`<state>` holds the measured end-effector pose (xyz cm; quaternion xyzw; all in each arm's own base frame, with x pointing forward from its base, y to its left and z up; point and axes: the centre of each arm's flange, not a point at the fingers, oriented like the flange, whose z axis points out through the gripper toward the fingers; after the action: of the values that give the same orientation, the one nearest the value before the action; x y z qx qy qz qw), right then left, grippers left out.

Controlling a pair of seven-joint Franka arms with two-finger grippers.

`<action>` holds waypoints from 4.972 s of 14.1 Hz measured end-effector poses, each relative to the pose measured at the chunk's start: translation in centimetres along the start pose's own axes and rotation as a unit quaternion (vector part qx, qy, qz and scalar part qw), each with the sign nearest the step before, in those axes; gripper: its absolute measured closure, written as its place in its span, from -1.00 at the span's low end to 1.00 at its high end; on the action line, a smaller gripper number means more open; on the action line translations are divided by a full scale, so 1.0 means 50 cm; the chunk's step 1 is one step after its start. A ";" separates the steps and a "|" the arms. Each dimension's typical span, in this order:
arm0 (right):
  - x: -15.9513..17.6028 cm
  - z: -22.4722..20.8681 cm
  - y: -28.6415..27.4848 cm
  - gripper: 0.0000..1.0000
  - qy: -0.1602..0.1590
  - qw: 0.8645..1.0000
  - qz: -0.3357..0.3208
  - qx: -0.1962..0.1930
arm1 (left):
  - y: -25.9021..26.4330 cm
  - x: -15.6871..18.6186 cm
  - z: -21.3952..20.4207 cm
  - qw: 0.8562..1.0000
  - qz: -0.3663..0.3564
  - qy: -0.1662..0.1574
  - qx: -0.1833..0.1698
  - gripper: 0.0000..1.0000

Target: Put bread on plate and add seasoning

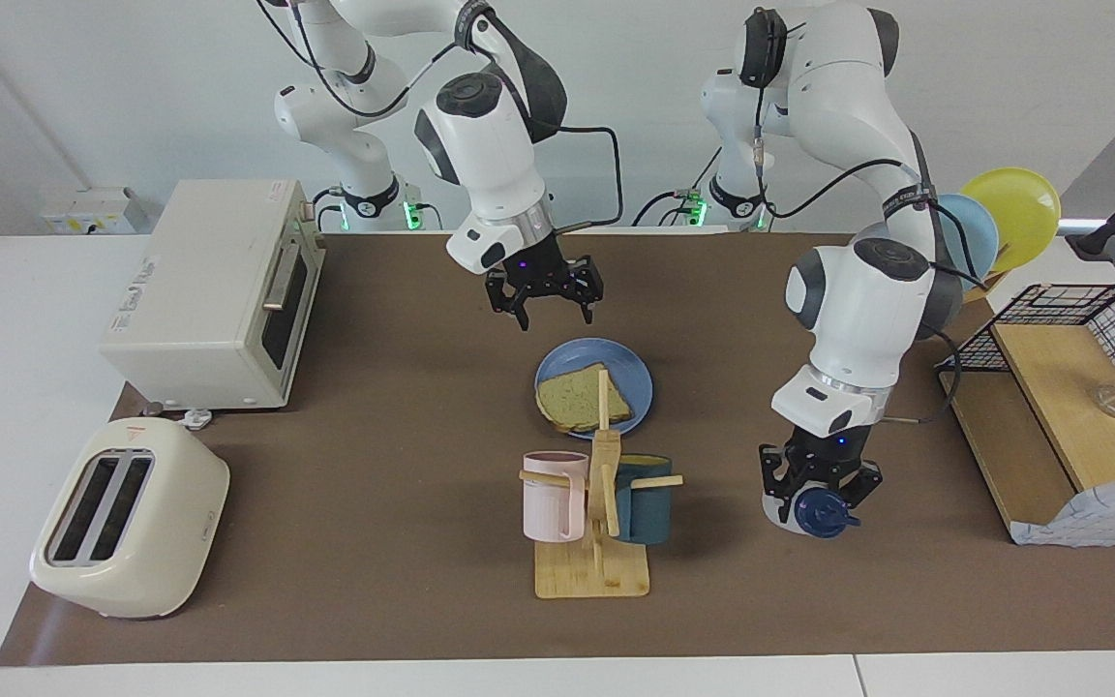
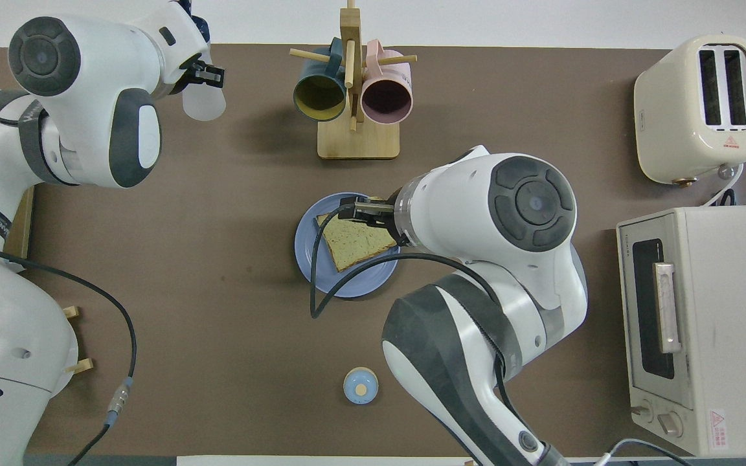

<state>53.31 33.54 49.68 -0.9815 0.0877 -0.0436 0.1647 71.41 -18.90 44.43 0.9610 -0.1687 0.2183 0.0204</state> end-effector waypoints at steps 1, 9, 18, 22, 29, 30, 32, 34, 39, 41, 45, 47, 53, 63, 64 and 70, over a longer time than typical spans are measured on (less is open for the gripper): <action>0.004 -0.004 0.000 -1.00 -0.008 1.000 0.013 0.013 | 0.009 0.001 -0.013 1.000 0.010 -0.005 -0.005 0.18; 0.037 -0.056 -0.002 -0.97 -0.050 0.988 0.102 0.105 | 0.040 -0.011 -0.101 0.989 0.125 -0.050 -0.052 0.18; 0.064 -0.164 -0.040 -0.85 -0.091 0.936 0.276 0.197 | 0.057 -0.067 -0.212 0.954 0.256 -0.104 -0.118 0.18; 0.087 -0.181 -0.072 -0.84 -0.106 0.904 0.345 0.230 | 0.116 -0.134 -0.274 0.932 0.308 -0.111 -0.156 0.18; 0.070 -0.134 -0.165 -0.43 -0.080 0.918 0.325 0.213 | 0.197 -0.209 -0.335 0.888 0.392 -0.138 -0.199 0.18; 0.065 -0.133 -0.167 -0.40 -0.084 0.922 0.319 0.203 | 0.202 -0.213 -0.341 0.883 0.400 -0.138 -0.202 0.18; 0.060 -0.136 -0.169 -0.36 -0.093 0.925 0.314 0.195 | 0.218 -0.218 -0.344 0.876 0.414 -0.139 -0.207 0.18; 0.050 -0.149 -0.178 -0.30 -0.108 0.928 0.305 0.186 | 0.226 -0.225 -0.337 0.868 0.426 -0.142 -0.211 0.18; 0.035 -0.178 -0.197 -0.23 -0.128 0.935 0.290 0.158 | 0.225 -0.234 -0.333 0.862 0.435 -0.143 -0.215 0.18; 0.036 -0.171 -0.196 -0.22 -0.116 0.940 0.284 0.147 | 0.224 -0.234 -0.333 0.861 0.438 -0.142 -0.215 0.18; 0.029 -0.162 -0.210 -0.13 -0.108 0.942 0.280 0.151 | 0.224 -0.237 -0.332 0.860 0.439 -0.144 -0.217 0.18; 0.027 -0.154 -0.217 -0.04 -0.105 0.942 0.279 0.154 | 0.224 -0.239 -0.330 0.860 0.439 -0.145 -0.218 0.18; 0.030 -0.141 -0.216 0.37 -0.105 0.941 0.282 0.153 | 0.219 -0.243 -0.334 0.861 0.436 -0.143 -0.220 0.18; 0.037 -0.143 -0.209 0.71 -0.121 0.934 0.296 0.160 | 0.211 -0.240 -0.341 0.863 0.434 -0.137 -0.220 0.18; 0.042 -0.144 -0.205 0.71 -0.128 0.930 0.302 0.165 | 0.211 -0.238 -0.344 0.863 0.434 -0.135 -0.220 0.18; 0.058 -0.153 -0.190 0.71 -0.145 0.915 0.331 0.178 | 0.213 -0.229 -0.353 0.867 0.431 -0.121 -0.221 0.18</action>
<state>56.80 39.42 60.21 -0.8461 0.3738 0.1409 0.3529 50.86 -23.30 55.14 0.7819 -0.6110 0.0446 0.1151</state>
